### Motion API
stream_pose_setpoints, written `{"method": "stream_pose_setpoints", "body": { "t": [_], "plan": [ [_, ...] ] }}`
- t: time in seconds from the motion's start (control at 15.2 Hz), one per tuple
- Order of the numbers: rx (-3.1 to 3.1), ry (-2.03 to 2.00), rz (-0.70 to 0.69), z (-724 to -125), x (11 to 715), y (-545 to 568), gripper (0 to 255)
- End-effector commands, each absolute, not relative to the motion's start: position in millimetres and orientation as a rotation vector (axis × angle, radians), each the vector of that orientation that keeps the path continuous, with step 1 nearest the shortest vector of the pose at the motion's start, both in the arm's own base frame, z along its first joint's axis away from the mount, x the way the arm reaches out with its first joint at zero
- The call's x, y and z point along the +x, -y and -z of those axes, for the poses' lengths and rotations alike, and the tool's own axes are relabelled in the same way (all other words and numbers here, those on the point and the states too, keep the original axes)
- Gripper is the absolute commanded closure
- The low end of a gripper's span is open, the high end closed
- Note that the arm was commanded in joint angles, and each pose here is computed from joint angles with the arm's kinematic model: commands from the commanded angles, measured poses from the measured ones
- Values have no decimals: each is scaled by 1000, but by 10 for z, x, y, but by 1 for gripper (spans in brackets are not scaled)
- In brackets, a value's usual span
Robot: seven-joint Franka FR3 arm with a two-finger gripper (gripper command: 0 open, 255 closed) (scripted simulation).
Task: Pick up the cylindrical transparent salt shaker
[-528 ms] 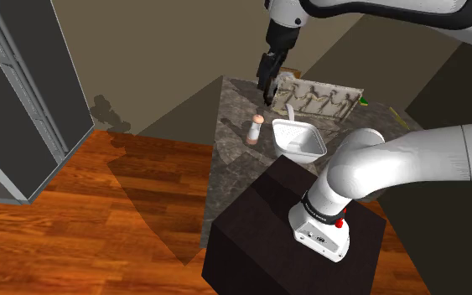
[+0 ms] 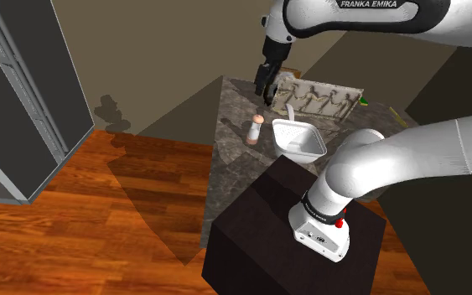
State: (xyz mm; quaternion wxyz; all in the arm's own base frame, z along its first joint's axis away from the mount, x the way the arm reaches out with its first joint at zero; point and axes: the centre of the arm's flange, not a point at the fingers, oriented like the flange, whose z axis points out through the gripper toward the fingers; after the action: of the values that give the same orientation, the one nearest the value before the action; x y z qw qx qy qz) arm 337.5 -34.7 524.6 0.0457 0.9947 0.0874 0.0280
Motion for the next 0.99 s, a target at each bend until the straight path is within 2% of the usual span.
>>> {"method": "stream_pose_setpoints", "body": {
  "t": [0.0, 0.92],
  "plan": [
    [3039, -261, -87, -5072, 3461, 517, 0],
    [3054, -215, -84, -3889, 4129, 1789, 0]
  ]
}}
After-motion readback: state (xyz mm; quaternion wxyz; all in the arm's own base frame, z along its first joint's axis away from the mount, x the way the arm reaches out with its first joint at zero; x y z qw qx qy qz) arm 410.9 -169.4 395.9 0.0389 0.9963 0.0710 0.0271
